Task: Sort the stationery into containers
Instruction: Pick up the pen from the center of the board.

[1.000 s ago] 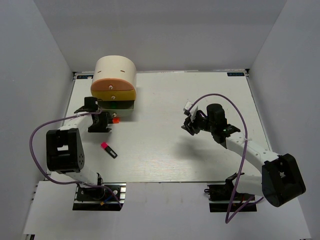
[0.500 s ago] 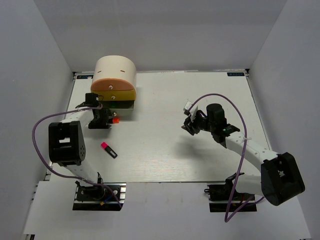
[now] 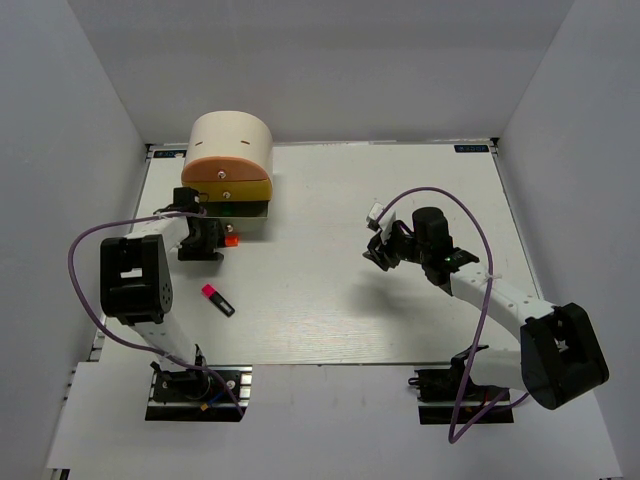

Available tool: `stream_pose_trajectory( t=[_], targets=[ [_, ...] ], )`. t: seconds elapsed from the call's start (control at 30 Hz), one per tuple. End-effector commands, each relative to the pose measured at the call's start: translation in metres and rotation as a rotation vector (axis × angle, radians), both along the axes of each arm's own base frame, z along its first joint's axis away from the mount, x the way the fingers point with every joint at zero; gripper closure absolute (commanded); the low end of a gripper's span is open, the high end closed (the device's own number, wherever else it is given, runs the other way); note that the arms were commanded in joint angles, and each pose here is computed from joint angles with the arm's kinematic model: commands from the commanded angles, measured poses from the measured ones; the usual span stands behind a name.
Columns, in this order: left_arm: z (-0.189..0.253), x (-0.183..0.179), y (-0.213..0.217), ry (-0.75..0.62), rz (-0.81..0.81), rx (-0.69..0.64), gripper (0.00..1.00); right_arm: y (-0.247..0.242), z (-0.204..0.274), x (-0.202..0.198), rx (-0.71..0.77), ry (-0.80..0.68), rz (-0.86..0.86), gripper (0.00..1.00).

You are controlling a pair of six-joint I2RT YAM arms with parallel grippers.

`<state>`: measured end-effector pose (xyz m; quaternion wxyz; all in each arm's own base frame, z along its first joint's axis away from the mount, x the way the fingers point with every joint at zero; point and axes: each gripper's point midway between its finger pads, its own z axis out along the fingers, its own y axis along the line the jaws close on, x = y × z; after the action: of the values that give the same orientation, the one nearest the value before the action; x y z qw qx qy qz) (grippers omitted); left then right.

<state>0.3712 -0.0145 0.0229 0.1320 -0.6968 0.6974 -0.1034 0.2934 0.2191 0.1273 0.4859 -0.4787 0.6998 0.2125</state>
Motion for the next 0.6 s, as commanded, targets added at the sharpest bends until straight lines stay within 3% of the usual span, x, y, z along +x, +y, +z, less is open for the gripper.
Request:
stream_pose_trajectory(
  t=[0.0, 0.3, 0.57],
  targets=[
    [0.002, 0.005, 0.009, 0.006, 0.024, 0.031, 0.32, 0.001, 0.007, 0.006, 0.011, -0.029, 0.000, 0.48],
    [-0.016, -0.018, 0.013, 0.181, 0.012, 0.058, 0.35, -0.001, 0.009, 0.006, 0.013, -0.029, -0.004, 0.48],
    [-0.025, -0.048, 0.011, 0.206, 0.002, 0.058, 0.40, 0.001, 0.009, 0.004, 0.019, -0.028, 0.001, 0.48]
  ],
)
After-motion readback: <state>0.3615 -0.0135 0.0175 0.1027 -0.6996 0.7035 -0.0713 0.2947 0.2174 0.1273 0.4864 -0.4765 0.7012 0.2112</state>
